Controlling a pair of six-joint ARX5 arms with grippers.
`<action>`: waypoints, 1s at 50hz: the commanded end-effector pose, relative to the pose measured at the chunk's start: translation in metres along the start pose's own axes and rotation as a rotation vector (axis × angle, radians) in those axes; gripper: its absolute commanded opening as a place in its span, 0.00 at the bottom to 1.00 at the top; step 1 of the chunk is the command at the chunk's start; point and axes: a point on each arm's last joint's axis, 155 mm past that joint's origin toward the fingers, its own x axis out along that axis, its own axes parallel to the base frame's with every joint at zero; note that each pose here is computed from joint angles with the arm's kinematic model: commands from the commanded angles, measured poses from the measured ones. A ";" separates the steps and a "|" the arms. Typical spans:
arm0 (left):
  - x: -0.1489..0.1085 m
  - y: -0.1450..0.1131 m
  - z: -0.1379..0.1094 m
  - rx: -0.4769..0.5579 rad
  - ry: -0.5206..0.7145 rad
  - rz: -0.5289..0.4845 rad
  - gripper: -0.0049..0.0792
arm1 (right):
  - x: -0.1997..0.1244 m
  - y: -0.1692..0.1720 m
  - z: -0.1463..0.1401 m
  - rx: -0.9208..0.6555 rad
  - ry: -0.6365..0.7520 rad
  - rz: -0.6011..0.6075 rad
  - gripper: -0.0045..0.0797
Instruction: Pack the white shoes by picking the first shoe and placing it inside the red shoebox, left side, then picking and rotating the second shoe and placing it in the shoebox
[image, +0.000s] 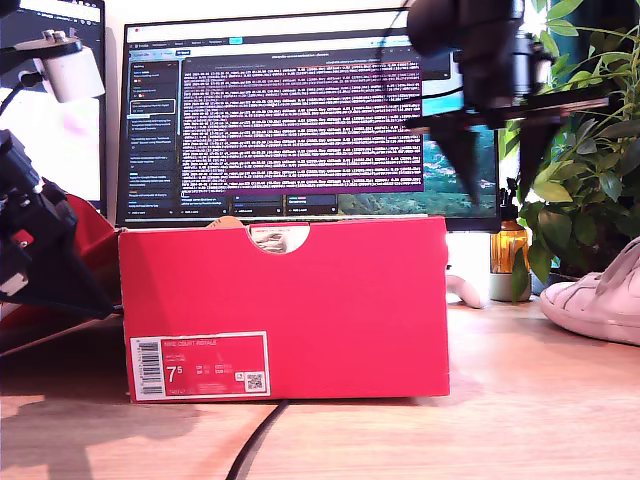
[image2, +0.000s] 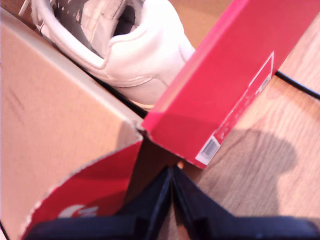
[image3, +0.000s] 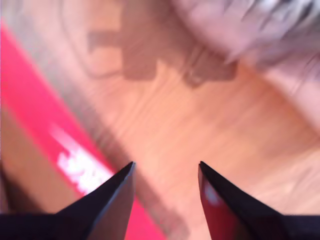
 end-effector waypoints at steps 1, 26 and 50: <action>0.001 -0.001 0.000 -0.005 -0.001 -0.002 0.04 | -0.020 -0.004 0.010 0.027 -0.045 0.035 0.48; 0.001 -0.001 0.000 -0.005 -0.001 -0.002 0.04 | -0.056 -0.061 0.044 0.140 -0.154 0.038 0.80; 0.001 -0.001 0.000 -0.005 -0.001 -0.002 0.04 | -0.015 -0.160 -0.005 0.438 -0.072 -0.149 0.80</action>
